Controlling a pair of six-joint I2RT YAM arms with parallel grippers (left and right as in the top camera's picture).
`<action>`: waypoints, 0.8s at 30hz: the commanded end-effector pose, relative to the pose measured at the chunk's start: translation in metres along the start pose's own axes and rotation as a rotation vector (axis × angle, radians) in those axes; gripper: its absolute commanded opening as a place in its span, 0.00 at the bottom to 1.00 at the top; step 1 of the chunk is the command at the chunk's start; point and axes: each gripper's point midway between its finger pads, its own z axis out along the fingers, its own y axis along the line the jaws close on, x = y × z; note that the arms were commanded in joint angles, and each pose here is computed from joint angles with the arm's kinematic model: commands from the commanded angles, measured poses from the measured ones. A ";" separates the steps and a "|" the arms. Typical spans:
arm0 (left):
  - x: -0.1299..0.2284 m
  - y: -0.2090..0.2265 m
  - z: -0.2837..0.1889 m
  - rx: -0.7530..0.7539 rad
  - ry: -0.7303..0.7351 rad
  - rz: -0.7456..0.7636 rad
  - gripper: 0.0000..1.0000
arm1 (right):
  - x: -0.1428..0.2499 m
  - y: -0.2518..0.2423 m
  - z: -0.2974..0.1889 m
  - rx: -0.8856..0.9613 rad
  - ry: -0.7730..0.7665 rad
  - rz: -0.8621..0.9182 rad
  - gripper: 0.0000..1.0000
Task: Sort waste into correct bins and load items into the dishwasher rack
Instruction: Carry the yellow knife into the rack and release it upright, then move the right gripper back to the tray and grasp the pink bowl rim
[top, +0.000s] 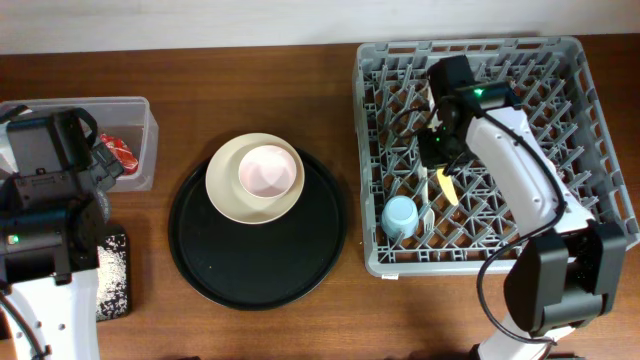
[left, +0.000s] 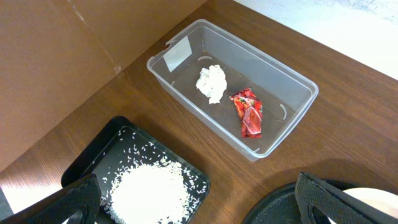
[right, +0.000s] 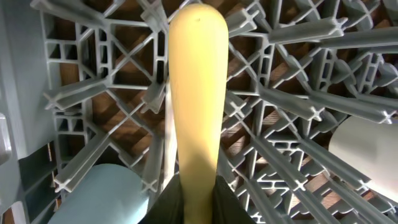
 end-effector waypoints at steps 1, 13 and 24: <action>-0.004 0.004 -0.003 -0.011 -0.017 -0.024 0.99 | -0.003 -0.003 0.001 0.006 -0.002 0.000 0.13; -0.004 0.004 -0.003 -0.011 -0.017 -0.024 0.99 | -0.003 0.039 -0.032 -0.257 -0.064 -0.008 0.45; -0.004 0.004 -0.003 -0.011 -0.017 -0.024 0.99 | -0.027 0.219 -0.077 -0.436 -0.341 -0.155 0.44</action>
